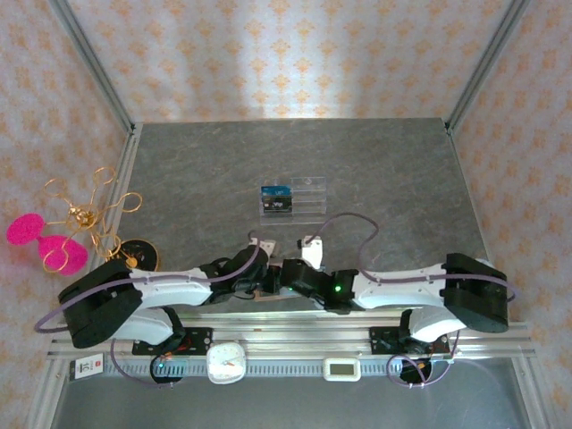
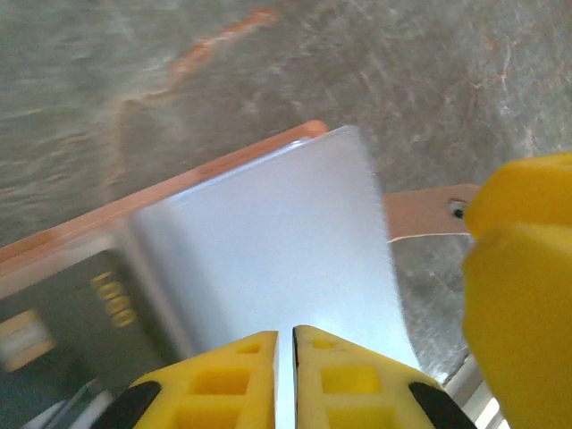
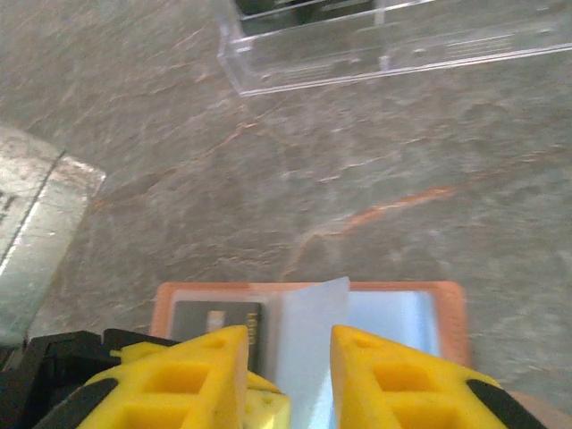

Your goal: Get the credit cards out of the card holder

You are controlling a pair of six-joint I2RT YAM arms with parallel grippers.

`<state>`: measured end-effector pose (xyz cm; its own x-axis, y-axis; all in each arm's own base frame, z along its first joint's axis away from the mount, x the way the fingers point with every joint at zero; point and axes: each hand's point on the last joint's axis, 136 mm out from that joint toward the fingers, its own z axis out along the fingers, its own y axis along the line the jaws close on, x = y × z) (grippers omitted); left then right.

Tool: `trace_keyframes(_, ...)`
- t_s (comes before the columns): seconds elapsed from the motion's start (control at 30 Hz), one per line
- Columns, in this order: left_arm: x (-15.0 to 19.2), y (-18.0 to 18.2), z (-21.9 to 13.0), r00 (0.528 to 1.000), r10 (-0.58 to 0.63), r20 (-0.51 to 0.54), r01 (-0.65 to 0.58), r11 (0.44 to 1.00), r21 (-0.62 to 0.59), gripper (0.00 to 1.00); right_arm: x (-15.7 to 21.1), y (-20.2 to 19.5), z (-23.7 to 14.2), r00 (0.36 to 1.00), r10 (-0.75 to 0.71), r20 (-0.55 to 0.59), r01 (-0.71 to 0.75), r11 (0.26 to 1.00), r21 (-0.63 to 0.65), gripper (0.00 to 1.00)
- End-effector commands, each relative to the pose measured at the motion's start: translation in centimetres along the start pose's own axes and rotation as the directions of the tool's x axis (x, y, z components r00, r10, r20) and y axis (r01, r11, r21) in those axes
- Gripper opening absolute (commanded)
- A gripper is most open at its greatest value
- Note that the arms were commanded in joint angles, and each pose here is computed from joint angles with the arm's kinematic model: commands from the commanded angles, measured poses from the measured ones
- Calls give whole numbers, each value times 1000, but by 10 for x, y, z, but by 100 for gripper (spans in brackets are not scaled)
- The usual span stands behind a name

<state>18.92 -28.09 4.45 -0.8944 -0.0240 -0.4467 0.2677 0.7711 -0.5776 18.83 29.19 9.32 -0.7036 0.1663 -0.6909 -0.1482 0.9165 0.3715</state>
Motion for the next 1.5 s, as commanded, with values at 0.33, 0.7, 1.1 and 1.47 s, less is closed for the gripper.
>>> trace_keyframes(0.33, -29, -18, -27, 987, 10, 163, -15, 1000, 27, 41, -42, -43, -40, 978, 75, 195, -83, 996, 32, 29)
trace_keyframes(0.7, -23, 56, -69, 954, -78, 290, 105, 991, -79, 25, -3, 59, -13, 982, -77, -172, 0, 912, -409, 30)
trace_keyframes(1.1, 0, 71, -43, 983, -41, 178, 63, 991, -119, 7, 60, 50, 32, 884, -110, -455, -35, 954, -299, 21)
trace_keyframes(1.47, 16, 74, -41, 994, -24, 102, 38, 989, -140, 2, 66, 14, 50, 880, -13, -474, -63, 988, -144, 20)
